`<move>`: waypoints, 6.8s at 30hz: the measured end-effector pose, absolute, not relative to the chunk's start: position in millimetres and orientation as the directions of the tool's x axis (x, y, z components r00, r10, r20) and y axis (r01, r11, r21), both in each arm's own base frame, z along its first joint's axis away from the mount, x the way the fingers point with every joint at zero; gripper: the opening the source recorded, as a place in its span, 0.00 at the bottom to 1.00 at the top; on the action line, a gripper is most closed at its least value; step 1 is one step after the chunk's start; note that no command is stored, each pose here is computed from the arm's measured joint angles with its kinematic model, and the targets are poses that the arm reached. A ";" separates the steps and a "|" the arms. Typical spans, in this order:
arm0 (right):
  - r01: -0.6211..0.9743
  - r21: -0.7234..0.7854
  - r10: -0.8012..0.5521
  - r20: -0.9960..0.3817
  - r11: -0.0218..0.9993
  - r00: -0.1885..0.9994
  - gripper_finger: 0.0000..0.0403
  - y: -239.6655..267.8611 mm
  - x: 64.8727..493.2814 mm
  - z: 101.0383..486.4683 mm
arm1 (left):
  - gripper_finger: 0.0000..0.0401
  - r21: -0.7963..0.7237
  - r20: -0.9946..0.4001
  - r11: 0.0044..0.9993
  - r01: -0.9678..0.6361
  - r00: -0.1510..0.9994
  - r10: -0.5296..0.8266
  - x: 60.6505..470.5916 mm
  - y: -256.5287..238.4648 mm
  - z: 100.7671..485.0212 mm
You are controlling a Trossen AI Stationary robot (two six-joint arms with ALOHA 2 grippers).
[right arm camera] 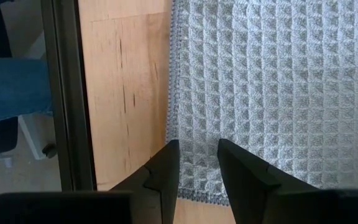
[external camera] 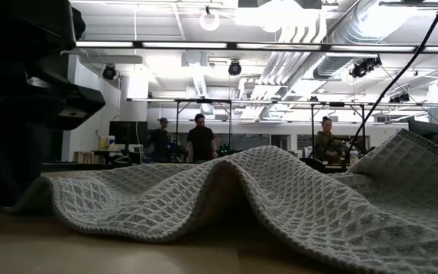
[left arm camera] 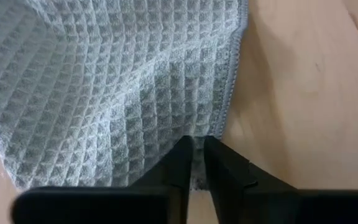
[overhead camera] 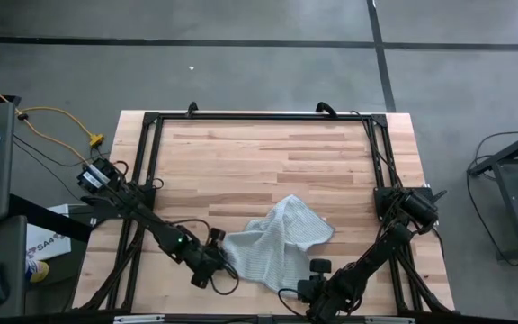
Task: Fold microfiber towels
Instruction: Fold the gray microfiber cloth
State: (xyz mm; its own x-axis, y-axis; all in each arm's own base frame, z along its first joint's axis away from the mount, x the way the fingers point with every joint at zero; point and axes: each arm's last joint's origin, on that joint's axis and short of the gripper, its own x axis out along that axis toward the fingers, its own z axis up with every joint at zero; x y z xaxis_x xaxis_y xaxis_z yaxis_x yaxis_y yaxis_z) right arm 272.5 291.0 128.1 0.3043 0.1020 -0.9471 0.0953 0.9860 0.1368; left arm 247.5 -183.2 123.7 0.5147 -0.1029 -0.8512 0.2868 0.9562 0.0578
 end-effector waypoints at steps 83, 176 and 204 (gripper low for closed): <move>0.599 -0.560 -0.819 -0.426 0.573 0.385 0.01 135.3 279.9 233.9 | 0.00 0.462 -0.533 0.821 -0.334 0.635 0.559 210.6 -93.7 260.3; 0.605 -0.451 -0.716 -0.625 0.656 0.311 0.01 31.8 257.8 319.2 | 0.00 0.415 -0.620 0.877 -0.243 0.630 0.468 224.7 -44.3 353.6; 0.594 -0.576 -0.808 -0.537 0.562 0.244 0.01 25.7 272.9 304.1 | 0.00 0.746 -0.518 0.611 -0.265 0.346 0.782 264.2 -23.2 310.0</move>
